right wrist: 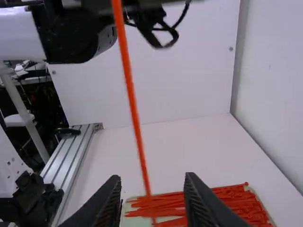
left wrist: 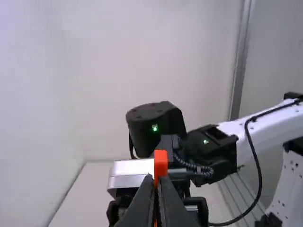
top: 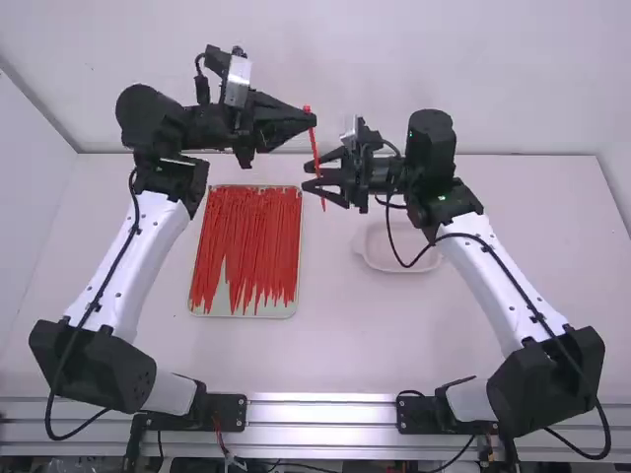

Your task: Fasten the cable tie

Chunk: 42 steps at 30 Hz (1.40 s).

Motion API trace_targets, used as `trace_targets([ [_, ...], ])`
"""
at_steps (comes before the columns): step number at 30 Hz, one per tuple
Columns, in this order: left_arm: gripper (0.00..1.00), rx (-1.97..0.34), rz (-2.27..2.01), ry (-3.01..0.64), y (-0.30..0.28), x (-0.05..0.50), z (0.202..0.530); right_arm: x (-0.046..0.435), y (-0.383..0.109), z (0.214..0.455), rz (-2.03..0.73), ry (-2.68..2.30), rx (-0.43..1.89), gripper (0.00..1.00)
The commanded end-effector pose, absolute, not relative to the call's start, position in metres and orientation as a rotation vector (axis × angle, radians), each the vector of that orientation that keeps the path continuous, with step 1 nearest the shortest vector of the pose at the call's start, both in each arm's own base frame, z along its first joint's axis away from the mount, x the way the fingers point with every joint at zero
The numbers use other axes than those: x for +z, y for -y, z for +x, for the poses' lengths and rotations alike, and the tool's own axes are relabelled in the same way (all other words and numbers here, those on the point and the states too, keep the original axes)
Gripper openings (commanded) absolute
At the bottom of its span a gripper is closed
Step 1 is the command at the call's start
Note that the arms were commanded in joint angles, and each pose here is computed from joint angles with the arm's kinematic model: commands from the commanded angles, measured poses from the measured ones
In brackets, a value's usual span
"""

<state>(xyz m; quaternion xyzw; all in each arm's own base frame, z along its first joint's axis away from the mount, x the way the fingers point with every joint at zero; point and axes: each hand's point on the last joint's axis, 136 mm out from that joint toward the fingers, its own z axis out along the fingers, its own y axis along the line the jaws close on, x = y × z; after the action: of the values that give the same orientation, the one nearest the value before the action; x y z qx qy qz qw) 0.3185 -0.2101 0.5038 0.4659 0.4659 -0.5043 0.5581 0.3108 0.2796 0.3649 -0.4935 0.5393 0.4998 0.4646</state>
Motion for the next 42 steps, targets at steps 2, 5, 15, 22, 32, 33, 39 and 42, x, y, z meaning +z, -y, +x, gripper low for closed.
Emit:
trace_targets([
  [2,0.02,-1.224,1.035,-1.145,0.196,0.527,0.316,0.38,-0.277,0.299,-1.258,-1.252,1.218,0.44],
  [5,0.02,-1.213,1.011,-1.173,0.189,0.541,0.317,0.379,-0.277,0.296,-1.269,-1.248,1.239,0.45],
  [15,0.02,-1.205,1.015,-1.223,0.193,0.558,0.321,0.375,-0.281,0.287,-1.301,-1.232,1.267,0.44],
  [22,0.02,-1.179,1.036,-1.179,0.194,0.563,0.32,0.375,-0.28,0.285,-1.298,-1.242,1.292,0.36],
  [32,0.02,-1.177,0.984,-1.19,0.192,0.567,0.326,0.375,-0.285,0.277,-1.322,-1.222,1.317,0.21],
  [33,0.02,-1.174,0.98,-1.189,0.192,0.567,0.327,0.375,-0.285,0.277,-1.322,-1.223,1.318,0.21],
  [39,0.02,-1.178,0.974,-1.181,0.192,0.571,0.325,0.374,-0.285,0.277,-1.321,-1.225,1.32,0.0],
  [42,0.02,-1.176,0.979,-1.179,0.192,0.57,0.325,0.373,-0.283,0.279,-1.314,-1.235,1.319,0.0],
])
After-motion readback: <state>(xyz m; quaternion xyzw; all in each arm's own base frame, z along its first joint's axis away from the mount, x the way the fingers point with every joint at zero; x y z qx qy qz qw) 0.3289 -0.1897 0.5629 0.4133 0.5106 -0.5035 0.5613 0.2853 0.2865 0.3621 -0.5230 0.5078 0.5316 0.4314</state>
